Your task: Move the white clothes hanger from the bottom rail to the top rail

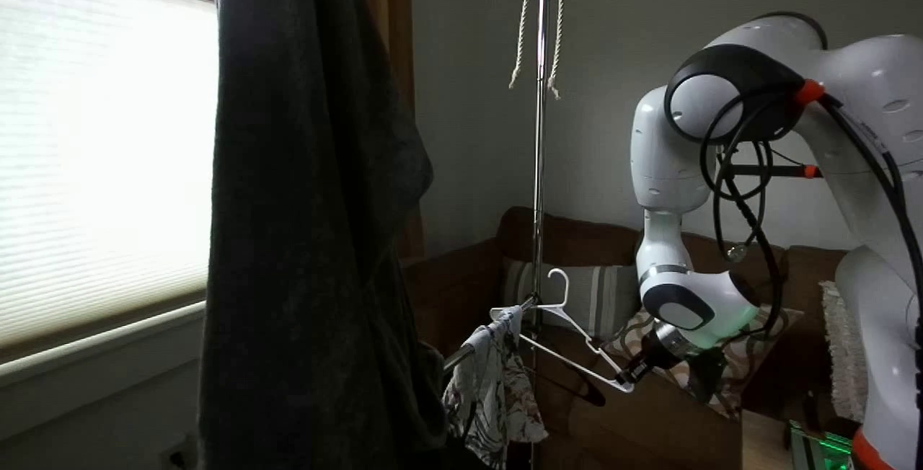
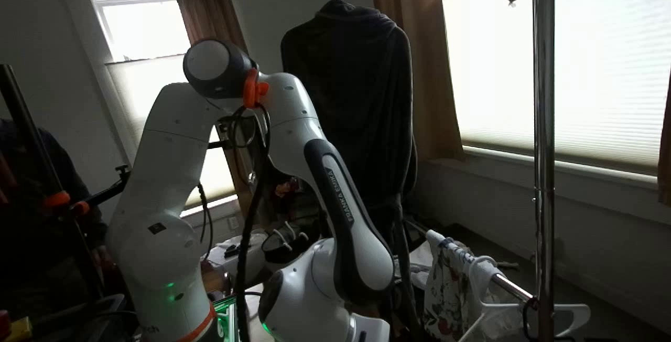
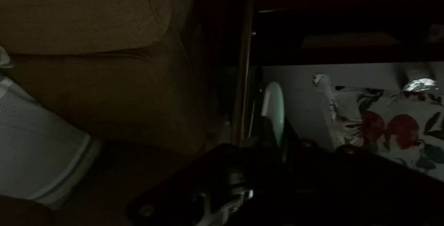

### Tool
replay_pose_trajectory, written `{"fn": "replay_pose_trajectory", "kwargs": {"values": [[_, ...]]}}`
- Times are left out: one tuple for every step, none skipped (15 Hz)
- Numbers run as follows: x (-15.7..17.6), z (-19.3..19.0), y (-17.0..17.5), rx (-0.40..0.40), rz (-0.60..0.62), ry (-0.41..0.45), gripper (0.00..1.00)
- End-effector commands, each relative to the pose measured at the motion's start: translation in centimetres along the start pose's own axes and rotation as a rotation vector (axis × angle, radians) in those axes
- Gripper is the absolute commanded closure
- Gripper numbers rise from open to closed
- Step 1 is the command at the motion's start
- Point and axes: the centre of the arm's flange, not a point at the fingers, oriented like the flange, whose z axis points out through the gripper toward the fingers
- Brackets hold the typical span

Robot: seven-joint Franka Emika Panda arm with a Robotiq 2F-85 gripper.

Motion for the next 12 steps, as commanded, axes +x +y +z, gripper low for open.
{"fn": "replay_pose_trajectory", "kwargs": {"values": [[-1.5,-2.0,-7.0,0.08,-0.143,0.007,0.98],[-2.0,-2.4,-8.2,0.099,-0.186,-0.022,0.98],[-2.5,-2.7,-9.2,0.117,-0.214,-0.044,0.98],[-3.5,-3.3,-10.0,0.116,-0.219,-0.087,0.98],[-4.3,-3.7,-10.5,0.105,-0.21,-0.14,0.98],[-5.4,-4.4,-10.8,0.092,-0.189,-0.196,0.98],[-6.3,-5.0,-11.3,0.083,-0.179,-0.245,0.98],[-7.0,-5.6,-11.8,0.072,-0.18,-0.297,0.98],[-7.7,-6.2,-12.3,0.059,-0.168,-0.353,0.98],[-8.3,-6.8,-12.8,0.045,-0.16,-0.389,0.98],[-8.7,-7.4,-13.3,0.023,-0.16,-0.414,0.98],[-8.9,-7.9,-13.7,-0.005,-0.136,-0.434,0.98]]}}
